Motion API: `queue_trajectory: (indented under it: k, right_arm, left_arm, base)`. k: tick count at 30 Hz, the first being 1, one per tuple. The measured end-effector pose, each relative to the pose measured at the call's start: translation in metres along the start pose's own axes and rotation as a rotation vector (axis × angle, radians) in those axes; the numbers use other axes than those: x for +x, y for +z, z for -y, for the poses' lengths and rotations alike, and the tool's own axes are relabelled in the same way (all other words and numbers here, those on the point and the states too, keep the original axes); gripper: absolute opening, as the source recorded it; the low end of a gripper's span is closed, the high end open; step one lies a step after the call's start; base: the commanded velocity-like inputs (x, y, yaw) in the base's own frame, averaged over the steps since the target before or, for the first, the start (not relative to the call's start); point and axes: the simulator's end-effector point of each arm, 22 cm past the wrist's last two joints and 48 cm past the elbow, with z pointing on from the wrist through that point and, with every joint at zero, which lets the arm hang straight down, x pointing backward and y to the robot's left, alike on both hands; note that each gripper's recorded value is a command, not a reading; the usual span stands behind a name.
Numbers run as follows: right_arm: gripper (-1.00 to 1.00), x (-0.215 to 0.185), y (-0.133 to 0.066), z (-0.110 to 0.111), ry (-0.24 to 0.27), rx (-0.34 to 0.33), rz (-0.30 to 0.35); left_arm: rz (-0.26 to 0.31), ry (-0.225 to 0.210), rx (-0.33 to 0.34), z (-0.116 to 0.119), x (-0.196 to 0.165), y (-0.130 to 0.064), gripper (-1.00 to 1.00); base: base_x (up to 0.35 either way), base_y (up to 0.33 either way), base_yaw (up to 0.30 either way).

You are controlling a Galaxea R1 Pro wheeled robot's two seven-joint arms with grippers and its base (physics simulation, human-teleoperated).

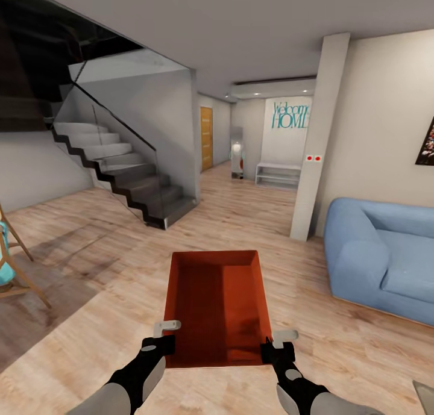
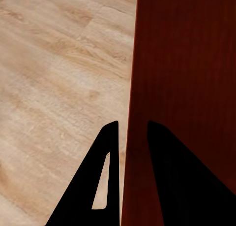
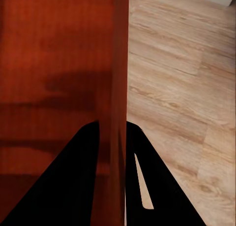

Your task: Move the two storage containers from the living room to the garage. In the garage, place one container on the floor and stack the other container on top of it (either order is fine).

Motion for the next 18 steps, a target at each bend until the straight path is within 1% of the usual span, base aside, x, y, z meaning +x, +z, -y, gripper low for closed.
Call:
queue_trajectory:
  k: [18]
  right_arm:
    - [-1.00, 0.0000, 0.0000, 0.0000, 0.001, 0.000, 0.001]
  left_arm:
    - [0.001, 0.000, 0.000, 0.0001, -0.0002, 0.0000, -1.00]
  base:
    - [0.322, 0.000, 0.000]
